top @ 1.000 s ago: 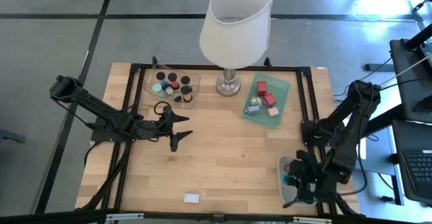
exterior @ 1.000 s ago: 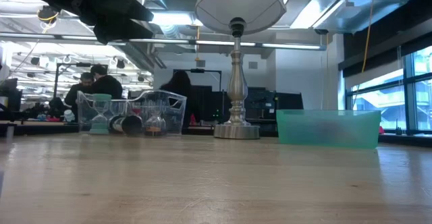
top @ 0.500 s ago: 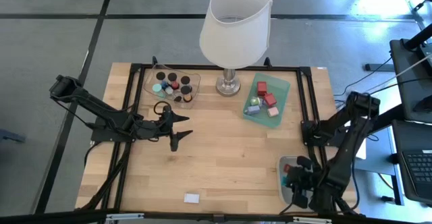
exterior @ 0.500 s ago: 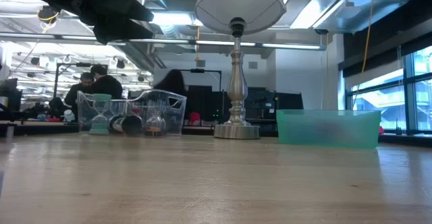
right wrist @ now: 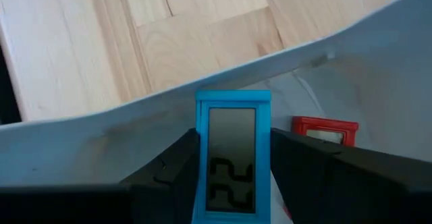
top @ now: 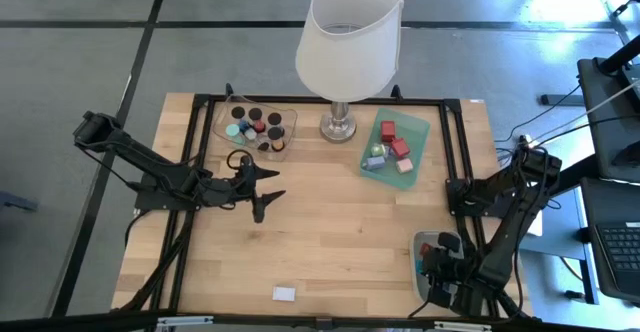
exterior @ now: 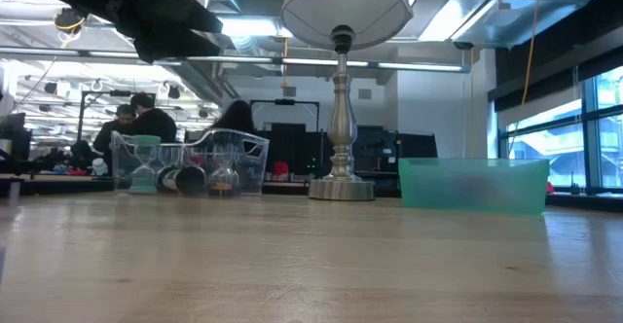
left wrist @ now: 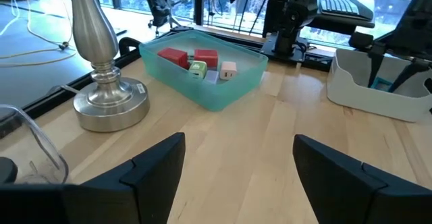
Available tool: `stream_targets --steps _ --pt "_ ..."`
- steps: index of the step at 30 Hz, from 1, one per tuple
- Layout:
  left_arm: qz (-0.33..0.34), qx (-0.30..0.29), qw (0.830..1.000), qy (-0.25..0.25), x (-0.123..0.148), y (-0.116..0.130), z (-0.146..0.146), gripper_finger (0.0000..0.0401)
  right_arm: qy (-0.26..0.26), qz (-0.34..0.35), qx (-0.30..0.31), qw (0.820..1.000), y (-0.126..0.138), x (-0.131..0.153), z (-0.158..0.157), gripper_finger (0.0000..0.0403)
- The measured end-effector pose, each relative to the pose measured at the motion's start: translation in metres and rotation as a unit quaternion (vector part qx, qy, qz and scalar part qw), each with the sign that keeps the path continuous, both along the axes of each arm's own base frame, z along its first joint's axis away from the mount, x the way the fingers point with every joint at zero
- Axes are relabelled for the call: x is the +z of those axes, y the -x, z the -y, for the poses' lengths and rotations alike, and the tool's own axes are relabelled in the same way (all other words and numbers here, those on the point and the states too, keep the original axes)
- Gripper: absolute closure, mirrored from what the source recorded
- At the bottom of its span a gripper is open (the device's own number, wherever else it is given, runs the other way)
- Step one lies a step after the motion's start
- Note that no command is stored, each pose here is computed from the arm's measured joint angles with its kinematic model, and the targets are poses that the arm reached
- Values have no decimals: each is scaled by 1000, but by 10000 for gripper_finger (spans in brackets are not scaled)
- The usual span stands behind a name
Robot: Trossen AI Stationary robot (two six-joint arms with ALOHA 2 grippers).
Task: Pick & Place Office items
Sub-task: Put the blue digital timer into the gray bin, then put the white digital timer into the gray bin
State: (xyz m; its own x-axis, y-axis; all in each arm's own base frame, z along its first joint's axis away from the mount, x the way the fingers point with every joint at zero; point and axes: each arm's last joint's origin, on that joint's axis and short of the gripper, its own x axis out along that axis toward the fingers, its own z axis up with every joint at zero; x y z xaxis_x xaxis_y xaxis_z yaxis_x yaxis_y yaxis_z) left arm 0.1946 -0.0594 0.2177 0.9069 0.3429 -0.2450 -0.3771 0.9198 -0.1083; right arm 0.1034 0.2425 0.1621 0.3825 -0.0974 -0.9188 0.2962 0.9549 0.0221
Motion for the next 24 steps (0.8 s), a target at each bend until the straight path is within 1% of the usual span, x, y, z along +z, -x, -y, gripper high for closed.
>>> stream_targets --steps 3,5,14,20,24 --pt "0 0 1000 0 0 0 0 129 3 -1 1 1000 0 1 1 243" --pt "0 0 1000 -1 0 0 0 128 0 -1 0 1000 0 2 2 234" --pt "0 0 1000 0 0 0 0 130 8 -6 -16 1000 -5 9 11 166" --pt "0 0 1000 -1 0 0 0 127 -3 -57 -9 998 -6 8 12 136" --pt "0 0 1000 0 0 0 0 129 -8 -67 -8 998 -5 7 11 129"
